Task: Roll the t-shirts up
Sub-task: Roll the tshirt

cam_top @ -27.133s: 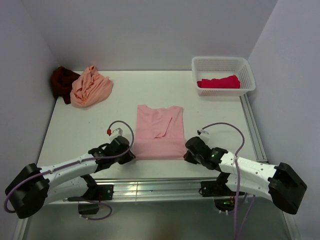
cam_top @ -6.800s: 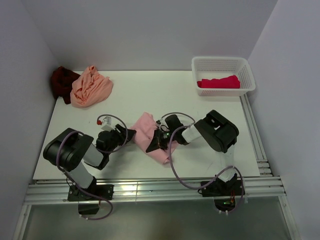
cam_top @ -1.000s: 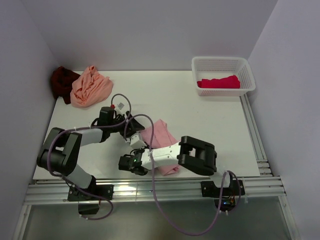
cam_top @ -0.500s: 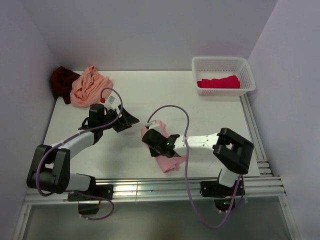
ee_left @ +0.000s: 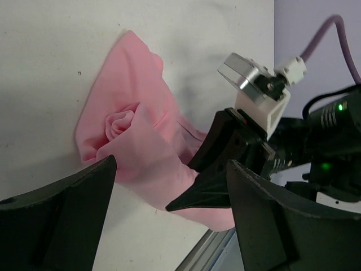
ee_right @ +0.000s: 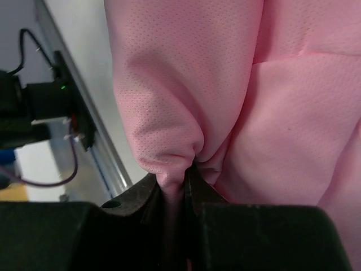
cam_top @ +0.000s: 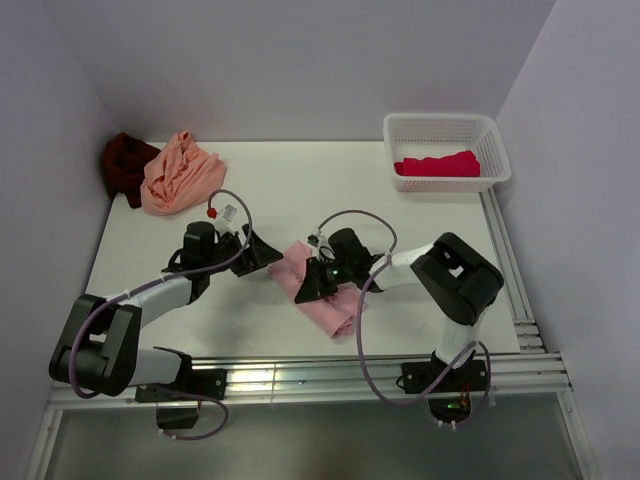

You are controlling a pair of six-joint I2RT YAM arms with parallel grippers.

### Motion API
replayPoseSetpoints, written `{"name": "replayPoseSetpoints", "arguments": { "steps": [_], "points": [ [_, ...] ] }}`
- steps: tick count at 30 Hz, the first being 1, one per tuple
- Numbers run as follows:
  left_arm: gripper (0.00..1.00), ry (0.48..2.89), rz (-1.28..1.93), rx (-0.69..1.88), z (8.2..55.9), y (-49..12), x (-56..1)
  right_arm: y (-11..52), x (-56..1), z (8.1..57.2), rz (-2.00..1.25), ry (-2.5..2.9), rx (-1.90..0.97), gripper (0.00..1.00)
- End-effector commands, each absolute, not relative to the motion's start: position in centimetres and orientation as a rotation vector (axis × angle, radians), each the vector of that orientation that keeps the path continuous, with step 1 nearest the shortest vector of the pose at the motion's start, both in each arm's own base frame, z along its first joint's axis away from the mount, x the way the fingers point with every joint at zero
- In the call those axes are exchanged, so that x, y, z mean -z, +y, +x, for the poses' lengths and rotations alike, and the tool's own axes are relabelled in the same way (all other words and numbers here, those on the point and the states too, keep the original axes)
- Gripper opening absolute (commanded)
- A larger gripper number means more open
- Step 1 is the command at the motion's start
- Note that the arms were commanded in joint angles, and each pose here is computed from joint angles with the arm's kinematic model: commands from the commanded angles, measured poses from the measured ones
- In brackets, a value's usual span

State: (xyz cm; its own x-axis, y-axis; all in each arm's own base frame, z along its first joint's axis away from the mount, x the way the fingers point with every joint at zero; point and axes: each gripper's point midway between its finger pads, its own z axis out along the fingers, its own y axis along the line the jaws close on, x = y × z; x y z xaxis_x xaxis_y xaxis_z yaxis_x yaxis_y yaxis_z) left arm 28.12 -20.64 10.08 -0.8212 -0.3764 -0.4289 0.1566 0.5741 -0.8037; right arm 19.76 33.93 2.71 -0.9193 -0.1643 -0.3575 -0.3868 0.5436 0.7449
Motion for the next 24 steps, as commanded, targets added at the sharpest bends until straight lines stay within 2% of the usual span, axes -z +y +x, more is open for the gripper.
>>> {"name": "replayPoseSetpoints", "arguments": {
  "steps": [1,12,15,24],
  "points": [
    [0.84,2.165,-0.102,1.189,28.5,-21.0,-10.6,33.2,-1.7,17.1,-0.574,2.571,-1.538,0.0],
    [0.82,2.229,-0.105,0.994,30.0,-19.8,-8.9,31.8,-0.2,18.1,-0.532,2.64,-1.532,0.0],
    [0.79,2.251,-0.102,0.979,30.1,-19.7,-8.1,31.8,0.5,18.4,-0.523,2.667,-1.516,0.0],
    [0.5,2.292,-0.098,0.99,28.9,-19.6,-6.5,31.5,0.9,19.1,-0.493,2.68,-1.493,0.0]
  ]
}}
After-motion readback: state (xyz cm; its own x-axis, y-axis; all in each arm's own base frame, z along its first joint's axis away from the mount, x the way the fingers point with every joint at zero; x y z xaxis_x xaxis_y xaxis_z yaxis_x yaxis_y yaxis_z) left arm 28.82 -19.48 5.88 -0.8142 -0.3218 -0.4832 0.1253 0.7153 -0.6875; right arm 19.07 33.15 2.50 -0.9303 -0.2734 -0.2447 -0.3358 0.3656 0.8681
